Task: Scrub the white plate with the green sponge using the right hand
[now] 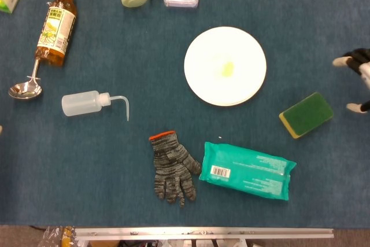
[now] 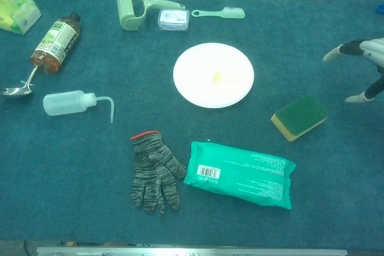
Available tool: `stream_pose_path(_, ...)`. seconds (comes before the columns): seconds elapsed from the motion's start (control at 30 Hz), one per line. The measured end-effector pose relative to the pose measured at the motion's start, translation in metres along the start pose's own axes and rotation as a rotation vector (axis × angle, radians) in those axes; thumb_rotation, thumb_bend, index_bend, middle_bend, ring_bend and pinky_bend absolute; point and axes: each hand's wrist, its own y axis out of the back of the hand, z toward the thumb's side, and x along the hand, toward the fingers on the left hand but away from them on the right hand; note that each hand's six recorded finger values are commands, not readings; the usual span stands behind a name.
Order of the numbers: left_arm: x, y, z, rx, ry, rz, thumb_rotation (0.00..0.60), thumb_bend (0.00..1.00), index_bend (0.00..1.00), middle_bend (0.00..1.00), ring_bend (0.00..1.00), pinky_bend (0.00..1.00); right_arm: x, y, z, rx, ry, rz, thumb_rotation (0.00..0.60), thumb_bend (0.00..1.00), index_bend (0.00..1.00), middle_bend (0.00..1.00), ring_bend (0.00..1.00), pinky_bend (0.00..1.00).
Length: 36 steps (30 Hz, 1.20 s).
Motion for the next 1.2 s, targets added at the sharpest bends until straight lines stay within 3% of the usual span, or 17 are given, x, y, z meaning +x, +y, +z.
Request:
stream_pose_path(0.2, 0.001, -0.004, -0.001, -0.006, 0.006, -0.011, 0.600, 0.00, 0.04, 0.00, 0.00, 0.00, -0.001, 0.002, 0.024, -0.011, 0.082, 0.016, 0.600, 0.00, 0.24, 0.20, 0.12, 0.14)
stream_pose_path(0.47, 0.003, -0.007, 0.004, -0.010, -0.003, -0.017, 0.600, 0.00, 0.04, 0.00, 0.00, 0.00, 0.009, -0.010, 0.044, 0.046, 0.149, 0.092, 0.600, 0.00, 0.24, 0.20, 0.12, 0.14)
stream_pose_path(0.77, 0.004, -0.011, 0.005, -0.016, -0.002, -0.031, 0.600, 0.00, 0.04, 0.00, 0.00, 0.00, 0.006, -0.022, 0.044, 0.111, 0.147, 0.135, 0.600, 0.00, 0.24, 0.20, 0.12, 0.14)
stream_pose_path(1.2, 0.004, -0.017, 0.002, -0.031, 0.008, -0.047, 0.600, 0.00, 0.04, 0.00, 0.00, 0.00, -0.004, -0.042, 0.039, 0.122, 0.125, 0.188, 0.600, 0.00, 0.24, 0.20, 0.12, 0.14)
